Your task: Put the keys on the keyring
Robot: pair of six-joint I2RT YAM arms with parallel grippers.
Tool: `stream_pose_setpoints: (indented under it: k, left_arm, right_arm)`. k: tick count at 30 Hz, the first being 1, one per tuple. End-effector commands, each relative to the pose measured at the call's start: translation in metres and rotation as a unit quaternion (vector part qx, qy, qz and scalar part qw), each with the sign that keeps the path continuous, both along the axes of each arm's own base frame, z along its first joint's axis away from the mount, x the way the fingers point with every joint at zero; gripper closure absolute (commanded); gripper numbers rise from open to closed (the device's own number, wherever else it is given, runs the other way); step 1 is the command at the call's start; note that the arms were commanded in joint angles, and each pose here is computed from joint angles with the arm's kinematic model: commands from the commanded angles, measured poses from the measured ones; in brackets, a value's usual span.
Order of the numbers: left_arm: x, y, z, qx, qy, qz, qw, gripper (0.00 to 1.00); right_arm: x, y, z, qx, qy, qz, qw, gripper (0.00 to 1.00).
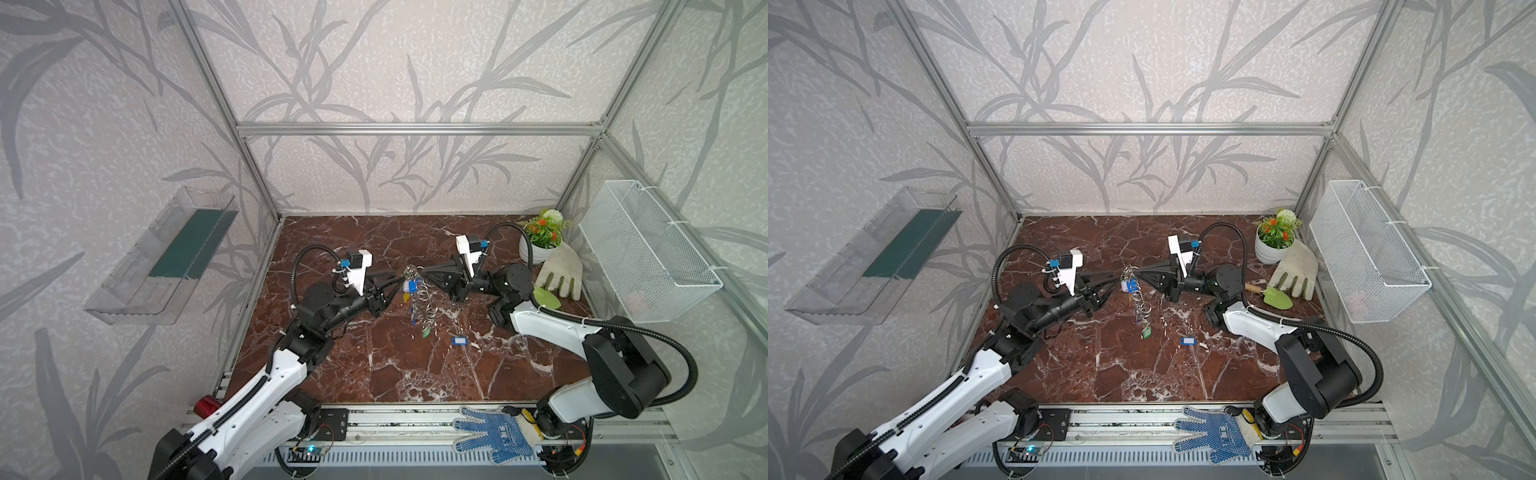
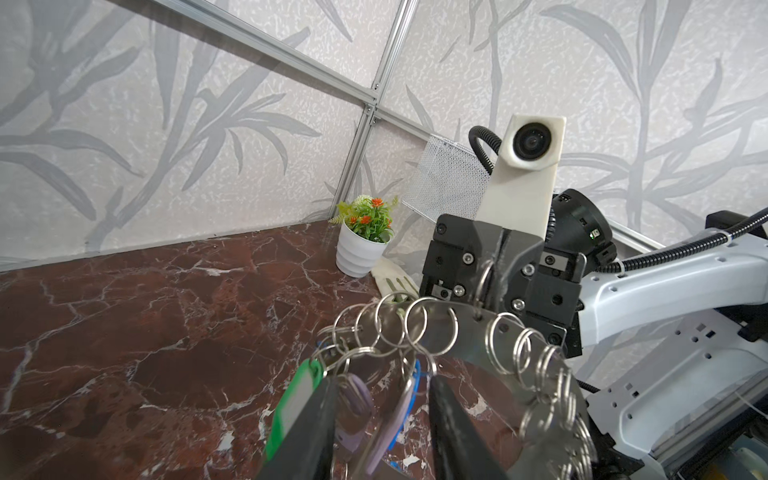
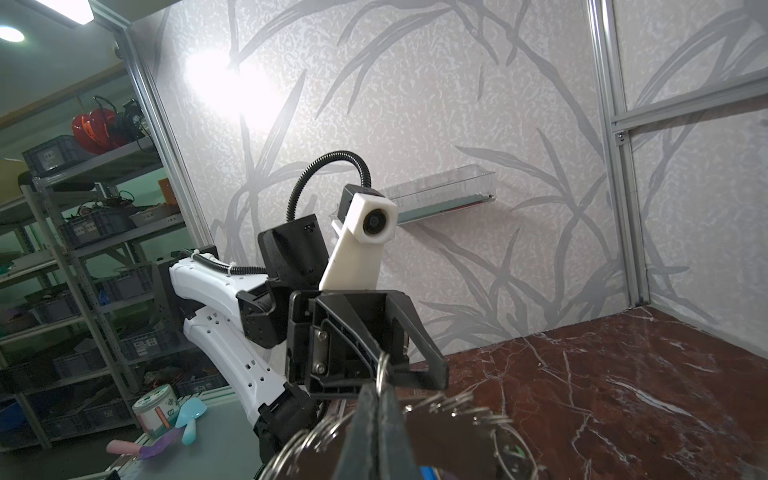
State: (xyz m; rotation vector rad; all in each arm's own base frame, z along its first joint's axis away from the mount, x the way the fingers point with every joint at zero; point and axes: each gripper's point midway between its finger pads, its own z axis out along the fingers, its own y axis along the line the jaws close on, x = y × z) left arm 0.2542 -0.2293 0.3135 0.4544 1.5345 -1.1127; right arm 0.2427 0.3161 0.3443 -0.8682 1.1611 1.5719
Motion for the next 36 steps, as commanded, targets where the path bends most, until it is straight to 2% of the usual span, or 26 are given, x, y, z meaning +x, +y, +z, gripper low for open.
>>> stream_pose_setpoints:
  k: [1, 4, 7, 16, 28, 32, 36]
  left_arm:
    - [-0.017, -0.007, 0.045, -0.062, -0.065, -0.047, 0.995, 0.66]
    - [-0.023, -0.013, 0.045, -0.063, -0.073, -0.068, 0.993, 0.67]
    - [-0.023, -0.017, 0.044, -0.062, -0.075, -0.068, 0.993, 0.72]
    - [-0.020, -0.026, 0.048, -0.067, -0.075, -0.073, 0.992, 0.77]
    - [-0.020, -0.032, 0.052, -0.072, -0.079, -0.084, 0.991, 0.89]
    - [-0.019, -0.030, 0.052, -0.075, -0.076, -0.077, 0.991, 0.88]
    - [-0.009, -0.010, 0.055, -0.084, -0.070, -0.008, 0.994, 0.82]
  right_arm:
    - [-0.011, -0.006, 0.042, 0.042, -0.030, 0.008, 0.999, 1.00]
    - [-0.012, -0.006, 0.041, 0.041, -0.029, 0.011, 0.999, 1.00]
    - [-0.012, -0.005, 0.041, 0.039, -0.026, 0.015, 0.999, 1.00]
    - [-0.017, -0.003, 0.039, 0.034, -0.030, 0.027, 0.999, 1.00]
    - [-0.022, -0.001, 0.036, 0.028, -0.028, 0.039, 0.998, 1.00]
    - [-0.021, -0.001, 0.035, 0.027, -0.027, 0.039, 0.999, 1.00]
    - [-0.020, 0.000, 0.035, 0.027, -0.025, 0.040, 0.999, 1.00]
